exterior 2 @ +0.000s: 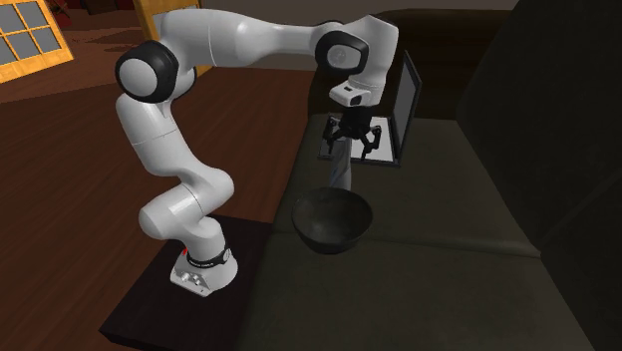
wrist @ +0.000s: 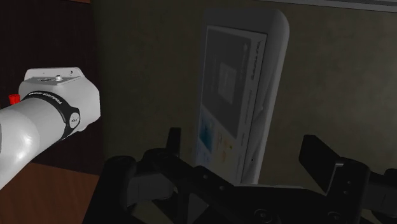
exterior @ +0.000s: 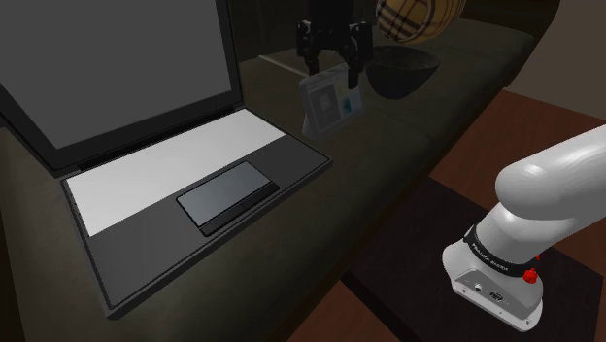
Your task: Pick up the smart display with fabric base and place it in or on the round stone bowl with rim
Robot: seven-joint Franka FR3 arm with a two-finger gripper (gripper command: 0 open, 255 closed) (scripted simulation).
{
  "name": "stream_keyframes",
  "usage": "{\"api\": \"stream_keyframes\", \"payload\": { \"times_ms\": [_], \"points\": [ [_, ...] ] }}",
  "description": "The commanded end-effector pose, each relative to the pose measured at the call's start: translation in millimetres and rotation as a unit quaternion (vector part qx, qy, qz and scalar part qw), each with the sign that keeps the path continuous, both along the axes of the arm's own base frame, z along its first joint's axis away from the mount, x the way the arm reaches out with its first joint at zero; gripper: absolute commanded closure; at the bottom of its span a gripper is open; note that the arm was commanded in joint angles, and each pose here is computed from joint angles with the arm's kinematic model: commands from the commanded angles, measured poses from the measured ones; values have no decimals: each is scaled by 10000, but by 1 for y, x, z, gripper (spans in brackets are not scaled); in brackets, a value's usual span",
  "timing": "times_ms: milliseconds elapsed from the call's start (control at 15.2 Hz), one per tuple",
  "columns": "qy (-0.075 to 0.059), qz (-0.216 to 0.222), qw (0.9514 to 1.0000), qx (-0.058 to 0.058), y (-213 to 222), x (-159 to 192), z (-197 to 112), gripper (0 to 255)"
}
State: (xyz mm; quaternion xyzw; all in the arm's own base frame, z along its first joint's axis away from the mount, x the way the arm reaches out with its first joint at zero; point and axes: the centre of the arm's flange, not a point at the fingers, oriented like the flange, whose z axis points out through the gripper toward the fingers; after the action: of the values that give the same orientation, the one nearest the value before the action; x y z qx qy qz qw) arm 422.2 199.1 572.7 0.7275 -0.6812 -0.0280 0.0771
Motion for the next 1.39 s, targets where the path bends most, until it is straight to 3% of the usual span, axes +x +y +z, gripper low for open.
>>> {"api": "stream_keyframes", "payload": {
  "times_ms": [0,264,330,924,1320],
  "points": [
    [-1,-1,10000,0,0,0,-1,0],
    [-1,-1,10000,0,0,0,-1,0],
    [-1,-1,10000,0,0,0,-1,255],
    [-1,-1,10000,0,0,0,-1,255],
    [-1,-1,10000,0,0,0,31,255]
  ]
}}
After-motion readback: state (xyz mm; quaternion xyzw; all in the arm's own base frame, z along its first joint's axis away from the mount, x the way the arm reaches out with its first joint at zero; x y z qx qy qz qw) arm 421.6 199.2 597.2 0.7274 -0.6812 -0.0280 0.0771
